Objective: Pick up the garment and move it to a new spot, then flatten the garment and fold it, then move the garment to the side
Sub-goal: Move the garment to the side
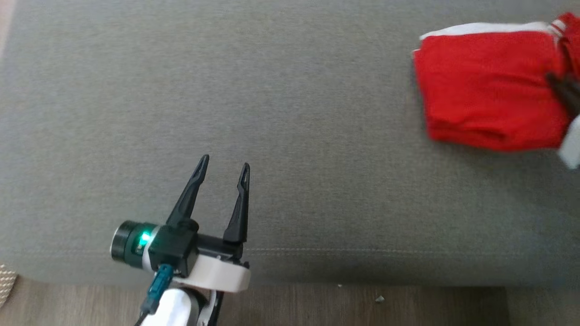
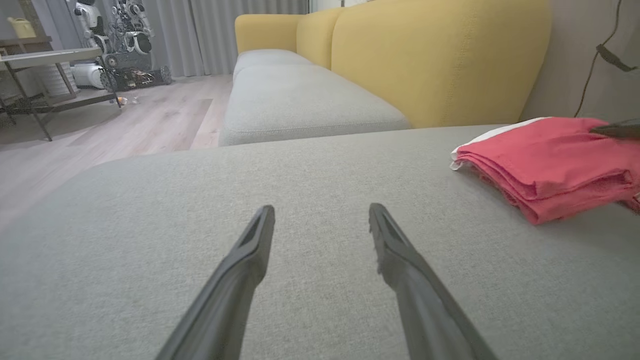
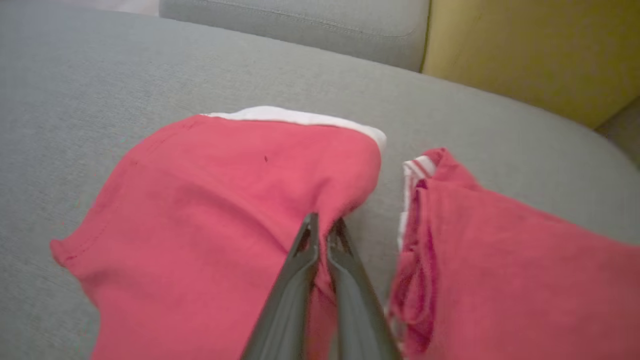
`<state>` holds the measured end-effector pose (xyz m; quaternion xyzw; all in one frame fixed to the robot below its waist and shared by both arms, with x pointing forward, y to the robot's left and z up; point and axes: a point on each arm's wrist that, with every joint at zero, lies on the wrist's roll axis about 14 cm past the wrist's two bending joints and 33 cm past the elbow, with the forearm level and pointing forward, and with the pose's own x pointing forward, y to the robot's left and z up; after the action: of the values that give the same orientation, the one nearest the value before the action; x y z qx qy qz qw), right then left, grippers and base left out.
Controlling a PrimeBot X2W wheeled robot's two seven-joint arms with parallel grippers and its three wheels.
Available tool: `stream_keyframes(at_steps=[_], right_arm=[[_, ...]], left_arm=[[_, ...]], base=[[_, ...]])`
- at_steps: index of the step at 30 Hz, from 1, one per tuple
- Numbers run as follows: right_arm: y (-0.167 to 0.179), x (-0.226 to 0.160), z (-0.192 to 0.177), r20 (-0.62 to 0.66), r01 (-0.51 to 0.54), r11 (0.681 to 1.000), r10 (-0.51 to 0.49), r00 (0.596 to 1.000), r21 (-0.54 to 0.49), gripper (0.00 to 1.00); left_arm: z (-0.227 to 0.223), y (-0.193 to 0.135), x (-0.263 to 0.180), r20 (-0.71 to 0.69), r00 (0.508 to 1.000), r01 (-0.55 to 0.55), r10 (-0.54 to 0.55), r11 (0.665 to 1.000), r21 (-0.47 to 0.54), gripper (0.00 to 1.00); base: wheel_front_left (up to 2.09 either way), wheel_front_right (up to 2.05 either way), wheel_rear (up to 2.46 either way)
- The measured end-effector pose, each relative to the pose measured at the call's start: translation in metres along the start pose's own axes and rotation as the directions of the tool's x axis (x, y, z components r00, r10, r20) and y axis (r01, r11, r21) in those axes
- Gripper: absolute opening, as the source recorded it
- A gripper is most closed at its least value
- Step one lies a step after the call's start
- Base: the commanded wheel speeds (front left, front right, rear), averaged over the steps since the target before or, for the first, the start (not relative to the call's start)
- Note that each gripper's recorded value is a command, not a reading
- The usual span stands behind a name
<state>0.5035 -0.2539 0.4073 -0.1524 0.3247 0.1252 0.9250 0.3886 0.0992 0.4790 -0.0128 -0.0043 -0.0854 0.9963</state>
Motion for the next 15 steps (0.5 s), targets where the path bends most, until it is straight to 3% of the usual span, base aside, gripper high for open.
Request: stream_keyframes(at_steps=[9, 15], right_arm=[[-0.07, -0.022, 0.005, -0.039, 0.152, 0.985, -0.155, 0.987, -0.084, 0.0], [-0.105, -0.029, -0.004, -0.084, 0.253, 0.95, -0.272, 0.959, -0.183, 0.0]], left_arm=[[-0.003, -0.008, 0.02, 0.012, 0.999, 0.044, -0.044, 0.999, -0.006, 1.0], [-0.009, -0.004, 0.024, -0.004, 0.999, 0.039, -0.039, 0.999, -0.006, 1.0]], base=[[0.0, 0.0, 0.0], [0.0, 0.0, 0.0]])
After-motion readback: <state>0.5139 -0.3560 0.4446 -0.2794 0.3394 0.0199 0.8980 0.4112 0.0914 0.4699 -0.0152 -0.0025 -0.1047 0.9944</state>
